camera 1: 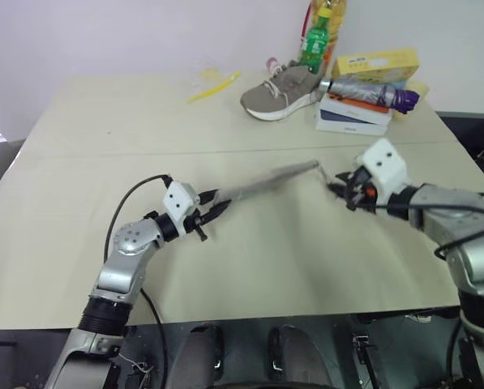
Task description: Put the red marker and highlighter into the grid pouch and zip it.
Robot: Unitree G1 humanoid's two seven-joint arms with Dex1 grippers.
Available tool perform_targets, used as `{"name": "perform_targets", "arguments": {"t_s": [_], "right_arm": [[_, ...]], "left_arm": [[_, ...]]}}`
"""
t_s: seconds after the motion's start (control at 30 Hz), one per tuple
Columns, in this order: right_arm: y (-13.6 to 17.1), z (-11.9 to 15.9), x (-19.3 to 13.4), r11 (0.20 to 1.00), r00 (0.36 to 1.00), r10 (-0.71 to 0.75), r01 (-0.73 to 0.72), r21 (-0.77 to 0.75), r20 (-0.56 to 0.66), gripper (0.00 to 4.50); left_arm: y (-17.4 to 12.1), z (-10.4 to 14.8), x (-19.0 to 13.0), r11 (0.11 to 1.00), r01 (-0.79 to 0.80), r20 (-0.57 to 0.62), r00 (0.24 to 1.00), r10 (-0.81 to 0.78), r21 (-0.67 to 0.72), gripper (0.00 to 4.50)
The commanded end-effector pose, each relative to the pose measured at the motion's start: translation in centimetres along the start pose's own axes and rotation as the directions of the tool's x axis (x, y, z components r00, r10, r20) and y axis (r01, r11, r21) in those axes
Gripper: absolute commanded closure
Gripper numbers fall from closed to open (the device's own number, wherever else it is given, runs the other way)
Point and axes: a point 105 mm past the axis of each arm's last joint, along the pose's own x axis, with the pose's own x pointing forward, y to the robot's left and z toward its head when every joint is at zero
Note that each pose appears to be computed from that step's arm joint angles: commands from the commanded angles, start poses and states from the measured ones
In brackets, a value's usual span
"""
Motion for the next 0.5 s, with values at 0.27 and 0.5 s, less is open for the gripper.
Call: {"name": "perform_targets", "arguments": {"t_s": [0.27, 0.5], "right_arm": [[-0.4, -2.6, -2.9, 0.999, 0.998, -0.05, 0.049, 0.018, 0.041, 1.15], [-3.7, -4.5, -3.2, 0.962, 0.969, -0.225, 0.205, 0.179, 0.098, 1.15]], "left_arm": [[5.0, -3.5, -8.9, 0.962, -0.261, -0.168, 0.955, 0.246, -0.078, 0.17], [5.3, -5.4, -10.5, 0.94, -0.334, -0.264, 0.914, 0.307, -0.064, 0.17]]}}
